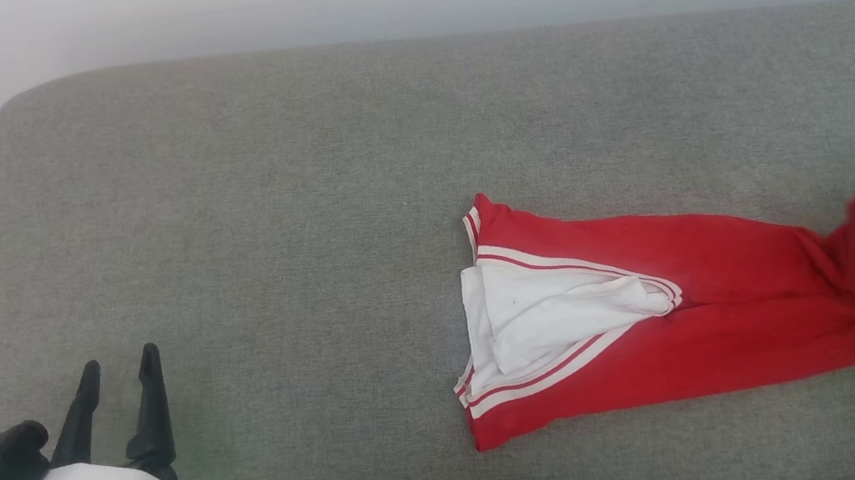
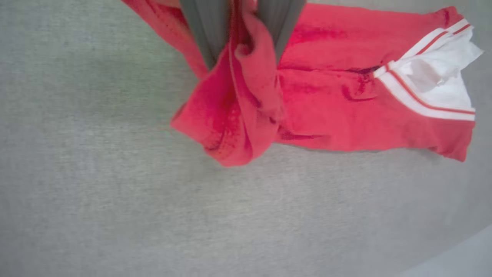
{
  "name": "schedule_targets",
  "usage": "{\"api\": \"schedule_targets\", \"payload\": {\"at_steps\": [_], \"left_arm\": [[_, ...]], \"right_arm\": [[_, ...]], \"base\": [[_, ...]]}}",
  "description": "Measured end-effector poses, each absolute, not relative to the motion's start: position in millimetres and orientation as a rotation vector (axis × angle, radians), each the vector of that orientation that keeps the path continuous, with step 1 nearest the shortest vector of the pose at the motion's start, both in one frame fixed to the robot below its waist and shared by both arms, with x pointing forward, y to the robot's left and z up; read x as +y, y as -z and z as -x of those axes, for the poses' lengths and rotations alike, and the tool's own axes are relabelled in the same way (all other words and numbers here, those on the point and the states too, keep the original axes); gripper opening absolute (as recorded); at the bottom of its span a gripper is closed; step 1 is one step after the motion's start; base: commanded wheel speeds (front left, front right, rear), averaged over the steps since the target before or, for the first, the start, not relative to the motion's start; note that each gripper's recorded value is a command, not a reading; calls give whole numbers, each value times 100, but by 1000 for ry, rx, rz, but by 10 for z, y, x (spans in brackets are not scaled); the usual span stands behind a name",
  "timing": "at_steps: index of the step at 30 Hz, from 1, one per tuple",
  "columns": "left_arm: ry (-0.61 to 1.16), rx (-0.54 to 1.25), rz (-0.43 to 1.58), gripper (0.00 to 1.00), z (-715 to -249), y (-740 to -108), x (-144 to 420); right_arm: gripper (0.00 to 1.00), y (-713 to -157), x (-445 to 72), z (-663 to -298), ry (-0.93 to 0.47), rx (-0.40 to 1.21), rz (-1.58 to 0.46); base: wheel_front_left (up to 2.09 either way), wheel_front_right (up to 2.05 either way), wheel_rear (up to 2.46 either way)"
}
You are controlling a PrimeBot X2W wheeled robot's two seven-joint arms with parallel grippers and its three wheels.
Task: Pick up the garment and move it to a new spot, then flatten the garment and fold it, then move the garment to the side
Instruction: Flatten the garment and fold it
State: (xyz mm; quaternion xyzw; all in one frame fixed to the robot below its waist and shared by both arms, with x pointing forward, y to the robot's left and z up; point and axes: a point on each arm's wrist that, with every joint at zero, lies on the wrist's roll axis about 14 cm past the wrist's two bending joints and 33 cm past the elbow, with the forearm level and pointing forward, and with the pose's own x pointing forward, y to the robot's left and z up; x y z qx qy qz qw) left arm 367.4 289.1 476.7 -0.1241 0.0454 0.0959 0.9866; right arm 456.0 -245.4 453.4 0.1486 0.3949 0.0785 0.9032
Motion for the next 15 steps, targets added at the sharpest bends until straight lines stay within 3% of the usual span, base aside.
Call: {"api": "schedule_targets", "payload": {"at_steps": [9,15], "left_arm": [[-202,88,263,100,-3539,-4793,2904],[-217,84,265,100,-3434,-4824,2960]], "right_arm": [[0,-4688,-1249,-4473,-479,799,-275],[0,-4675,-647,-4435,-611,818,-262]], "base": [[0,0,0],[0,0,0]]}}
